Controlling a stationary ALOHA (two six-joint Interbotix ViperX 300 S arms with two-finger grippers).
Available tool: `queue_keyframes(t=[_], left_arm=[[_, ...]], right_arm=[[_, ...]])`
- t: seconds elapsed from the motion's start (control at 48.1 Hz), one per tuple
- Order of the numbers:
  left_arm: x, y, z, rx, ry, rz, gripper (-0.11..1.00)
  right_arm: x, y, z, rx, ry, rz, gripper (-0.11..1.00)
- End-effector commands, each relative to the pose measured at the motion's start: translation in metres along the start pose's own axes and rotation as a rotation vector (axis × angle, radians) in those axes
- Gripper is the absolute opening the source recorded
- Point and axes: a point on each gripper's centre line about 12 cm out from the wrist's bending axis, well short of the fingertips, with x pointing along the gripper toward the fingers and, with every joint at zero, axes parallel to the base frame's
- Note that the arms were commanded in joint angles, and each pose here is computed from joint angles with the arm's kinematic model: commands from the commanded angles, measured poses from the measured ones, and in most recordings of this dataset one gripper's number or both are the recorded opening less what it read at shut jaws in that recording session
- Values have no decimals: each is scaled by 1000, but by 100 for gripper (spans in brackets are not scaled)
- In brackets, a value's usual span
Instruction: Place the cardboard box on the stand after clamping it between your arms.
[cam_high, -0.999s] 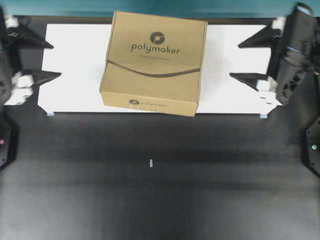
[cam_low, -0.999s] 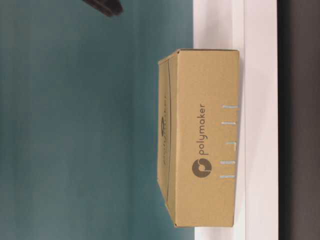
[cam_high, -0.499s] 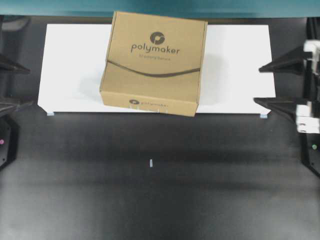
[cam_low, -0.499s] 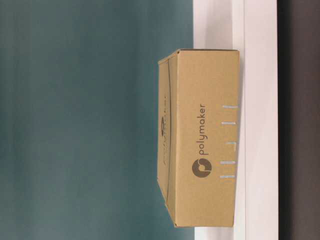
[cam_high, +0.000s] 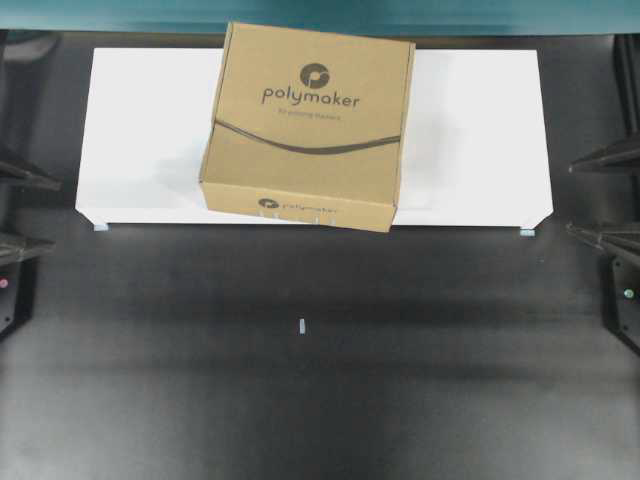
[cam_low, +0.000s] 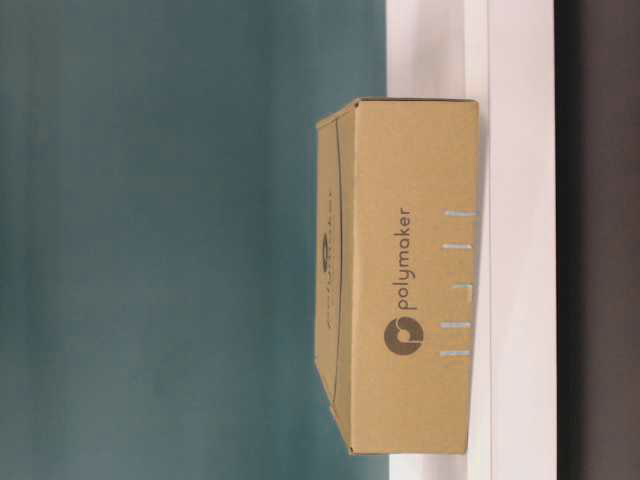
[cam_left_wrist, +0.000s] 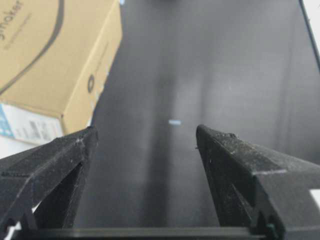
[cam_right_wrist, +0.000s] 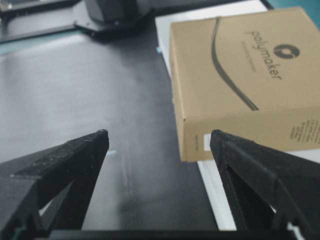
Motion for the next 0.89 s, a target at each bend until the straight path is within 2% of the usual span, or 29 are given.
queue_keyframes(t=[0.0,0.874], left_arm=[[3,0,5,1,-19,1,77],[6,0,3,-1,-35,-1,77]], right_arm=[[1,1,1,8,-2,7,79],[3,2,-9,10,23,18,79]])
